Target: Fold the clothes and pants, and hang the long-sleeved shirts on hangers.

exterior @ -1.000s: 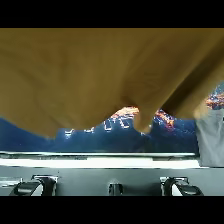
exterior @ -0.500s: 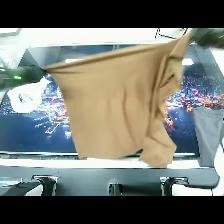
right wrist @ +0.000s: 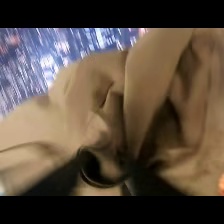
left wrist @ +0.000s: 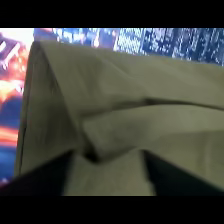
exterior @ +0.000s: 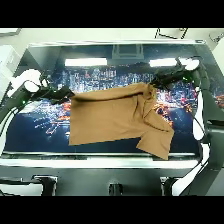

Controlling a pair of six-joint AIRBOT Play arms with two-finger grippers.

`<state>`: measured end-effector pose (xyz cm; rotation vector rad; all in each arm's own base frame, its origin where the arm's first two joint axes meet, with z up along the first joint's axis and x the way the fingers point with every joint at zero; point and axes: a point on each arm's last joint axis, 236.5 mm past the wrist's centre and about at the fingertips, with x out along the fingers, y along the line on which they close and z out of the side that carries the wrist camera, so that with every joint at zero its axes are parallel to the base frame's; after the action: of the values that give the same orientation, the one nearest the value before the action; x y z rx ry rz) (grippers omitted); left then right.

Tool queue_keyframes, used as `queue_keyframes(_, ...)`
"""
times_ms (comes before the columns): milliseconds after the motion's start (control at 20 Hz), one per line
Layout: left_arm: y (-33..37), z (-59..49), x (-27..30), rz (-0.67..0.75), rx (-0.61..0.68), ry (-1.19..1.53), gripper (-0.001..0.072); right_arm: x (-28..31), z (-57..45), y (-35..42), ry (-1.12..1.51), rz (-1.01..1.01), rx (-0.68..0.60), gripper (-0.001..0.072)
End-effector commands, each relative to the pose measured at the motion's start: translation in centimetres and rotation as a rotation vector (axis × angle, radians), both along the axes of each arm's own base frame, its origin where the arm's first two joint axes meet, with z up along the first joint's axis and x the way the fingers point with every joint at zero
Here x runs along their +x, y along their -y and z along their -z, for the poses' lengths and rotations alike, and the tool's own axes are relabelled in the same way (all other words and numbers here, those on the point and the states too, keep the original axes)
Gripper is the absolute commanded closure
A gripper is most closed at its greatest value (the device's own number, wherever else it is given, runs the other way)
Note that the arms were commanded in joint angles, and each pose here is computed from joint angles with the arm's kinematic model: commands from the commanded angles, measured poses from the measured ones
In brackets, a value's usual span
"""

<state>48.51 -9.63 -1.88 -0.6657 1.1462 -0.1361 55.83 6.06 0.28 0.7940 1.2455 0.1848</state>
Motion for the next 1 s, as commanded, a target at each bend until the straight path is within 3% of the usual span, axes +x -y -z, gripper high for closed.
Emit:
queue_keyframes(0, -1.5, -0.9, -3.5, 0.131, -0.097, -0.152, 0.0009, -3.7, -2.0, 3.0, -0.024, -0.172, -0.019, 0.0029)
queue_keyframes(100, -6.0, -1.3, -8.6, 0.199, -0.066, -0.326, 0.0024, -8.7, -1.9, 10.3, -0.182, -0.152, -0.164, 0.0035)
queue_keyframes(150, -8.3, -0.6, -12.0, 0.195, -0.027, -0.448, 0.0119, -11.2, -1.4, 13.4, -0.284, -0.112, -0.22, 0.0054)
queue_keyframes(200, -9.6, 0.3, -14.6, 0.184, -0.001, -0.528, 0.0139, -13.8, -0.9, 15.3, -0.369, -0.097, -0.239, 0.0054)
queue_keyframes(350, -7.3, 4.8, -20.5, 0.191, -0.031, -0.574, 0.0139, -18.5, 1.1, 16.0, -0.474, -0.087, -0.195, 0.0051)
queue_keyframes(450, -3.6, 7.3, -22.9, 0.202, -0.135, -0.539, 0.014, -20.4, 2.6, 15.3, -0.5, -0.099, -0.192, 0.0049)
queue_keyframes(500, -2.0, 8.1, -23.7, 0.205, -0.189, -0.528, 0.0141, -21.0, 3.2, 14.8, -0.505, -0.102, -0.179, 0.0049)
queue_keyframes(600, 0.3, 8.9, -24.6, 0.21, -0.263, -0.513, 0.0212, -21.7, 4.0, 14.5, -0.524, -0.11, -0.169, 0.0049)
queue_keyframes(750, 1.8, 9.4, -25.0, 0.226, -0.278, -0.515, 0.0219, -21.7, 4.2, 14.5, -0.523, -0.111, -0.169, 0.005)
queue_keyframes(850, 1.9, 9.8, -24.0, 0.192, -0.259, -0.489, 0.0371, -21.6, 4.3, 14.6, -0.518, -0.107, -0.175, 0.005)
queue_keyframes(950, 1.9, 10.2, -22.8, 0.145, -0.247, -0.463, 0.0639, -22.1, 5.0, 14.7, -0.535, -0.113, -0.197, 0.005)
